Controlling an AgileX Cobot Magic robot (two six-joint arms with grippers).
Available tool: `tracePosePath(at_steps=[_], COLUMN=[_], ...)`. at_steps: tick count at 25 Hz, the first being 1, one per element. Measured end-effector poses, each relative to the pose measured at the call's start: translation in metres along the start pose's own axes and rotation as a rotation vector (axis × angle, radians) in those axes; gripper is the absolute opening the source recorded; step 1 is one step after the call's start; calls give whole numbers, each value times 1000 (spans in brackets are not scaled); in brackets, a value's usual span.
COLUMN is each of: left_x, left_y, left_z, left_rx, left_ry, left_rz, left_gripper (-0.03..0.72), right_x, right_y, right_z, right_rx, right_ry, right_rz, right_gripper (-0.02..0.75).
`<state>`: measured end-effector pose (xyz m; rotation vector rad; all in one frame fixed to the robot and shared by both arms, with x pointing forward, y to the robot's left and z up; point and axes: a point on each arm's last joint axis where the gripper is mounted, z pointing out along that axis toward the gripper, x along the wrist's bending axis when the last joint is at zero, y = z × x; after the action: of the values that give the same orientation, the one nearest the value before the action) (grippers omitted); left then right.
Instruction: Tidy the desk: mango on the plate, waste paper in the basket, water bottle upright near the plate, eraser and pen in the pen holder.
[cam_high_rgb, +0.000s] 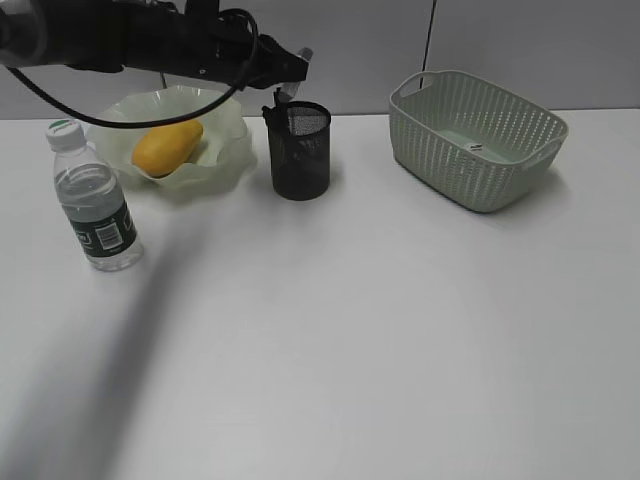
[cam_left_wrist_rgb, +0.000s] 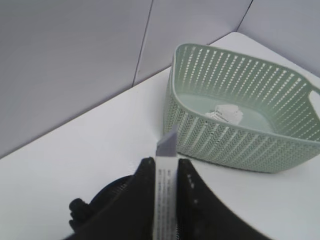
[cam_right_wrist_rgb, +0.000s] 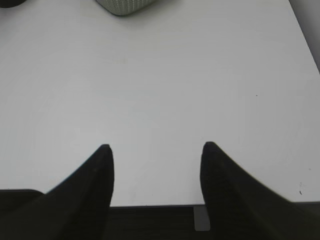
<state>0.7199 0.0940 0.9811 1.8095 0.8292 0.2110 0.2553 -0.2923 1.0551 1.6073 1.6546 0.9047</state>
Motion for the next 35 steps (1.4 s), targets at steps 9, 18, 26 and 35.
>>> tracePosePath(at_steps=[9, 18, 26, 35], left_x=[-6, -13, -33, 14], left_y=[-10, -1, 75, 77], left_z=[16, 9, -60, -149], left_rx=[25, 19, -56, 349], left_ry=[52, 22, 233, 645], left_rz=[29, 53, 169, 7], left_gripper=[106, 491, 382, 309], right_x=[0, 0, 0, 0], right_y=[0, 0, 0, 0], right_z=[0, 0, 0, 0], right_rx=[-1, -2, -2, -2], right_ry=[0, 0, 0, 1], right_rz=[0, 0, 0, 0], right_gripper=[445, 445, 445, 445])
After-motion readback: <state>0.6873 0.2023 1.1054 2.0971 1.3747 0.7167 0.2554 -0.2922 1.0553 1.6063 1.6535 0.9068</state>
